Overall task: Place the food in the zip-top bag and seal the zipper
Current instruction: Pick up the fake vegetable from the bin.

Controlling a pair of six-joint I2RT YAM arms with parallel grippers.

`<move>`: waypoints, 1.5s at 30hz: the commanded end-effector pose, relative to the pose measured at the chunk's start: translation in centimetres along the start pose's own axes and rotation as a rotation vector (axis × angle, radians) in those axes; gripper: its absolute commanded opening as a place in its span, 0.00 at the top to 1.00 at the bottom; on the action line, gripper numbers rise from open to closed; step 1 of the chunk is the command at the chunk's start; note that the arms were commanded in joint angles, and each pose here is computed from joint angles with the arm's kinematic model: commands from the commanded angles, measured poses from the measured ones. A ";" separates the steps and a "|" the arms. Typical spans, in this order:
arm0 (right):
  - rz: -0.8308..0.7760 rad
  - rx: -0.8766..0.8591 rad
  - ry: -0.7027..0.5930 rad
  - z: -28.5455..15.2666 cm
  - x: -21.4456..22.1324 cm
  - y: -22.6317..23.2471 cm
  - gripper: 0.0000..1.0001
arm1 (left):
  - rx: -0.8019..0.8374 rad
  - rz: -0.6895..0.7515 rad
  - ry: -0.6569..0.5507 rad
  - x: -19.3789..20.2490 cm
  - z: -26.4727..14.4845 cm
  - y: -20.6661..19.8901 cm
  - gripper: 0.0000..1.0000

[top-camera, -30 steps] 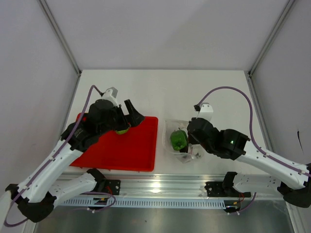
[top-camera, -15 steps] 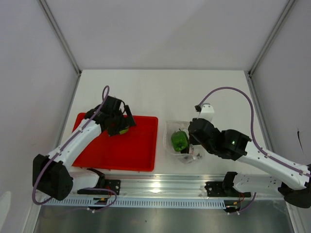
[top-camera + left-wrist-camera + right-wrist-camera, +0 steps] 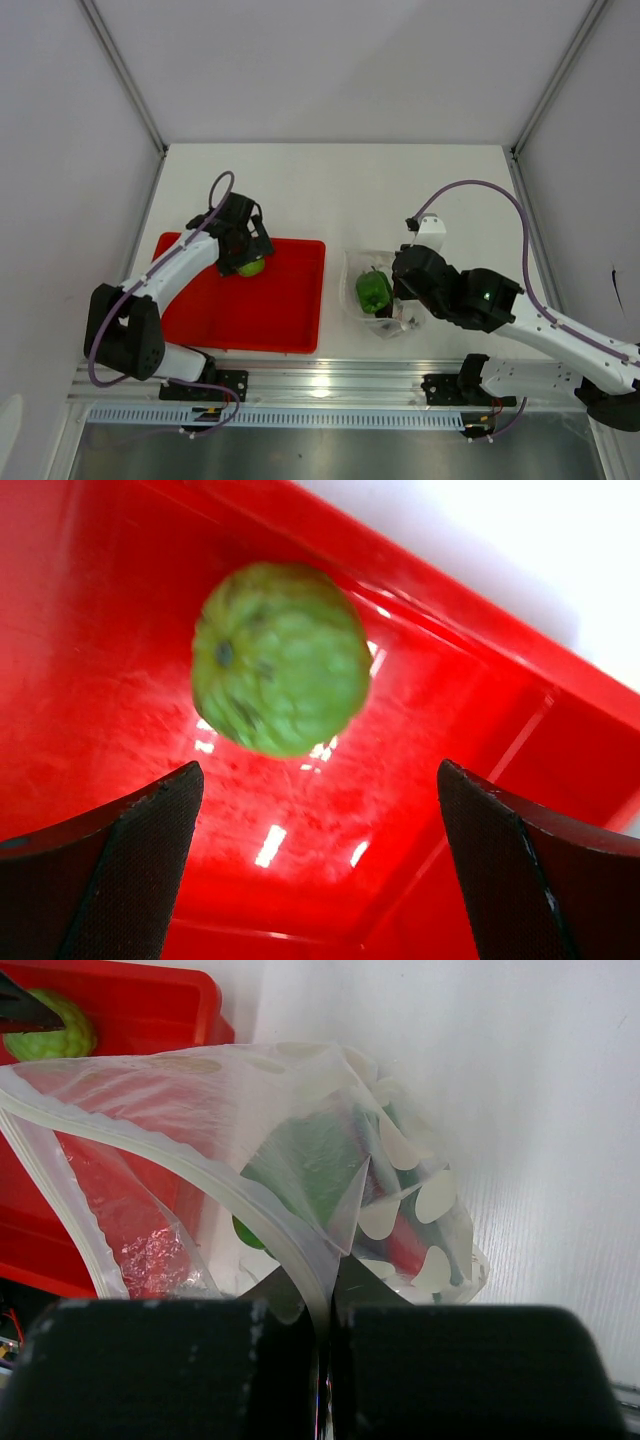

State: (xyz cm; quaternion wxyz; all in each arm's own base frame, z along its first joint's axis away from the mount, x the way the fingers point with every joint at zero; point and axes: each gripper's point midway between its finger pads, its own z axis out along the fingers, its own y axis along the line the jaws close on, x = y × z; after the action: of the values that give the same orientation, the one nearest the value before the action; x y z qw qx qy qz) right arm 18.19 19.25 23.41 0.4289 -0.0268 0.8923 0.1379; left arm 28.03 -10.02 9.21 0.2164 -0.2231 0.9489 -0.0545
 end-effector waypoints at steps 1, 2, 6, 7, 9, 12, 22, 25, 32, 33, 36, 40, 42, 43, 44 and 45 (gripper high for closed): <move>0.037 -0.005 -0.041 -0.4 -1.2 0.2 1.00 | -0.048 -0.010 -0.066 -2.2 0.4 0.1 0.01; 0.036 -0.004 -0.042 -0.4 -1.2 0.2 1.00 | -0.054 -0.008 -0.058 -2.1 0.8 0.1 0.01; 0.037 -0.007 -0.041 -0.5 -1.2 0.2 1.00 | -0.073 -0.005 -0.056 -2.4 1.8 0.0 0.01; 0.035 -0.005 -0.039 -0.5 -1.2 0.1 1.00 | -0.079 -0.004 -0.055 -2.4 1.9 0.1 0.00; 0.035 -0.001 -0.044 -0.6 -1.3 0.0 1.00 | -0.098 -0.005 -0.054 -2.5 2.4 0.4 0.01; 0.034 0.003 -0.047 -0.7 -1.3 -0.2 1.00 | -0.115 -0.004 -0.047 -2.5 2.9 0.5 0.01; 0.035 0.002 -0.043 -0.7 -1.3 -0.1 1.00 | -0.121 -0.006 -0.056 -2.6 4.1 0.8 0.03; 0.038 -0.001 -0.046 -0.7 -1.4 -0.1 1.00 | -0.120 -0.009 -0.061 -2.6 4.2 0.9 0.04; 0.040 -0.008 -0.044 -0.6 -1.4 0.2 1.00 | -0.113 -0.009 -0.066 -2.6 4.5 1.0 0.11; 0.039 -0.010 -0.042 -0.6 -1.4 0.2 1.00 | -0.116 -0.007 -0.064 -2.5 4.6 1.1 0.12; 0.039 -0.009 -0.043 -0.6 -1.4 0.2 1.00 | -0.112 0.000 -0.062 -2.2 4.9 1.1 0.17; 0.037 -0.009 -0.043 -0.6 -1.4 0.2 1.00 | -0.093 0.004 -0.048 -1.7 5.1 1.1 0.34; 0.040 -0.008 -0.045 -0.6 -1.4 0.2 1.00 | -0.076 0.001 -0.054 -1.7 4.7 1.0 0.48; 0.039 -0.007 -0.044 -0.6 -1.4 0.2 1.00 | -0.072 0.001 -0.052 -1.6 4.6 1.0 0.50; 0.037 -0.006 -0.042 -0.6 -1.4 0.2 1.00 | -0.066 0.000 -0.055 -1.6 4.4 0.9 0.51; 0.038 -0.007 -0.043 -0.6 -1.4 0.2 1.00 | -0.062 -0.002 -0.055 -1.6 4.2 0.9 0.55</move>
State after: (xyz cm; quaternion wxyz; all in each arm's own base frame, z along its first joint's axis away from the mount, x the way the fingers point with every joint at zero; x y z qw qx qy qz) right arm 18.11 19.04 23.34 0.4278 -0.0277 0.8933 0.1350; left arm 30.70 -8.49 4.94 0.2219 -0.2356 0.9462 -0.0028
